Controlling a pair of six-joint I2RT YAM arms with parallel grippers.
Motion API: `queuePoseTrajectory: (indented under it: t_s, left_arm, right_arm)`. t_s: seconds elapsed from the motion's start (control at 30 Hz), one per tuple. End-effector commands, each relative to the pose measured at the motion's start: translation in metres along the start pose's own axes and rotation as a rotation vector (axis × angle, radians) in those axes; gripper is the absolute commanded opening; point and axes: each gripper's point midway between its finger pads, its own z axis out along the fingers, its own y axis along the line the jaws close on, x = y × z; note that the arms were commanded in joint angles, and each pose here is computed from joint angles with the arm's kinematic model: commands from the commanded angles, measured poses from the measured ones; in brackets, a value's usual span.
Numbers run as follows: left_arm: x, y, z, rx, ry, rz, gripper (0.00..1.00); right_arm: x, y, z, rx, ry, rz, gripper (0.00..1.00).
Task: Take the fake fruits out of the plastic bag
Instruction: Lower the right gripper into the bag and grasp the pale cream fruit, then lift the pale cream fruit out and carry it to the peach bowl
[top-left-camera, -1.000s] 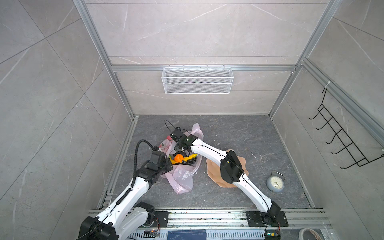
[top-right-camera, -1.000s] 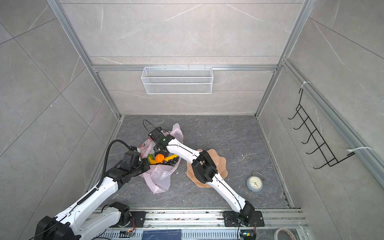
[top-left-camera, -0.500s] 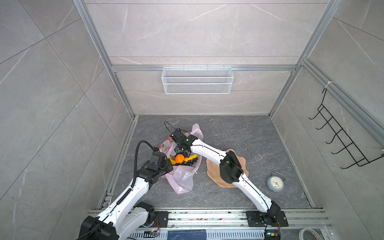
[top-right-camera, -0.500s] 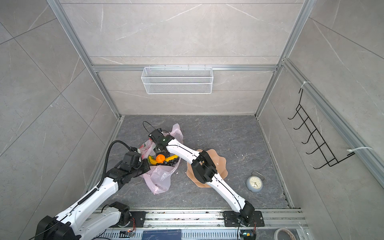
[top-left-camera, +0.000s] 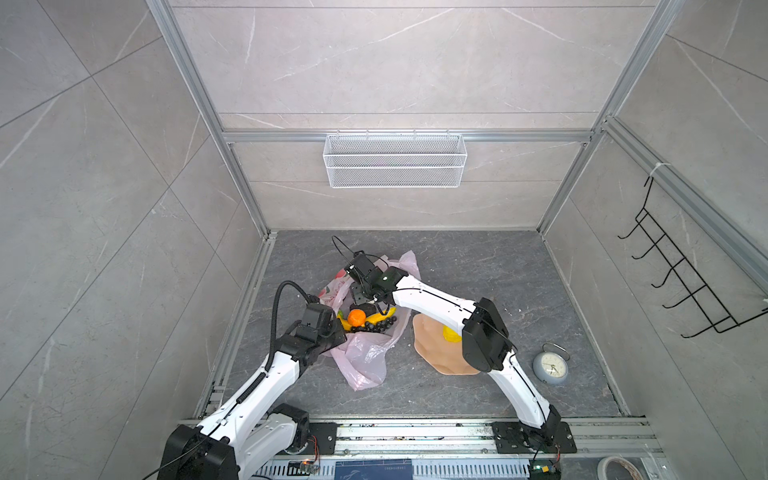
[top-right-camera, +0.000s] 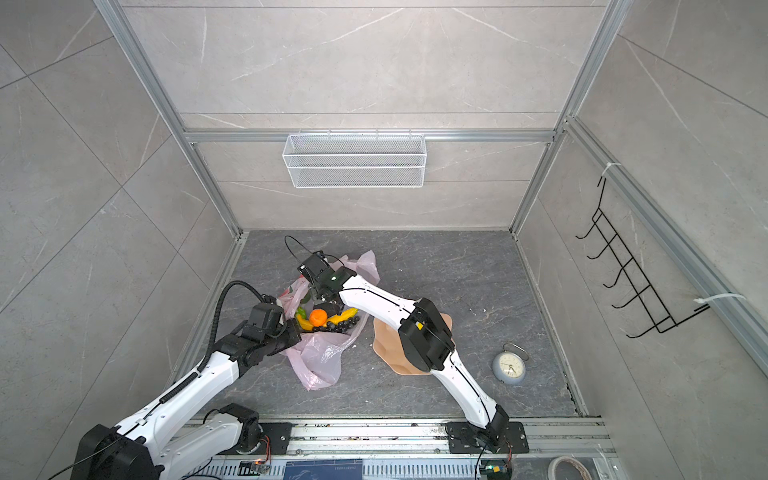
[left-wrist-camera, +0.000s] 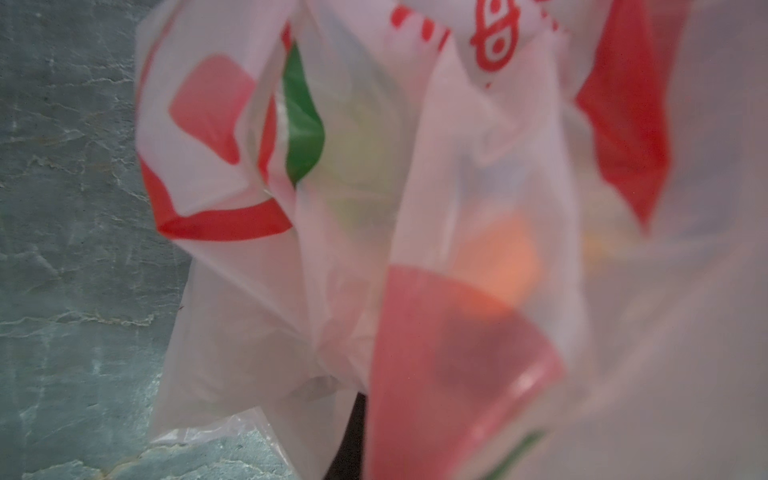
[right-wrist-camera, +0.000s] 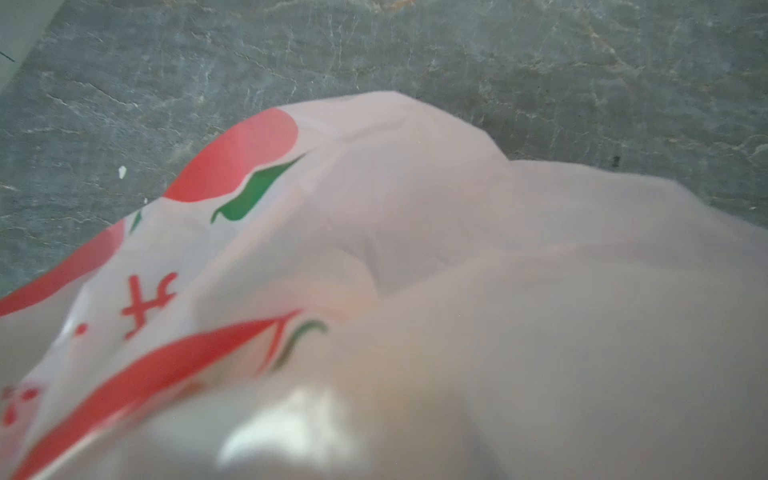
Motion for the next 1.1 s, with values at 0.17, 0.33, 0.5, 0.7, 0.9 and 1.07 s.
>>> queuePoseTrajectory:
  t_s: [0.17,0.33,0.5,0.7,0.9,1.07]
  left_arm:
    - [-0.009,0.000,-0.003,-0.014,-0.024,0.009,0.00]
    - [-0.011,0.003,-0.003,-0.028,-0.035,0.002,0.00]
    - [-0.010,0.004,-0.002,-0.036,-0.036,0.003,0.00]
    - [-0.012,0.003,-0.002,-0.040,-0.038,0.010,0.00]
    - [-0.012,0.005,-0.003,-0.046,-0.041,0.013,0.00]
    - [-0.012,0.008,-0.002,-0.054,-0.049,0.015,0.00]
  right_arm:
    - [-0.008,0.006,-0.059,-0.086,-0.079,0.007,0.63]
    - [0.011,0.002,-0.084,-0.118,-0.065,0.012,0.63]
    - [0.027,-0.007,-0.113,-0.127,-0.057,0.014,0.63]
    - [0.059,-0.022,-0.143,-0.115,0.013,-0.002,0.63]
    - [0.097,-0.062,-0.176,-0.012,0.109,-0.031,0.63]
    - [0.136,-0.102,-0.196,0.112,0.197,-0.057,0.63]
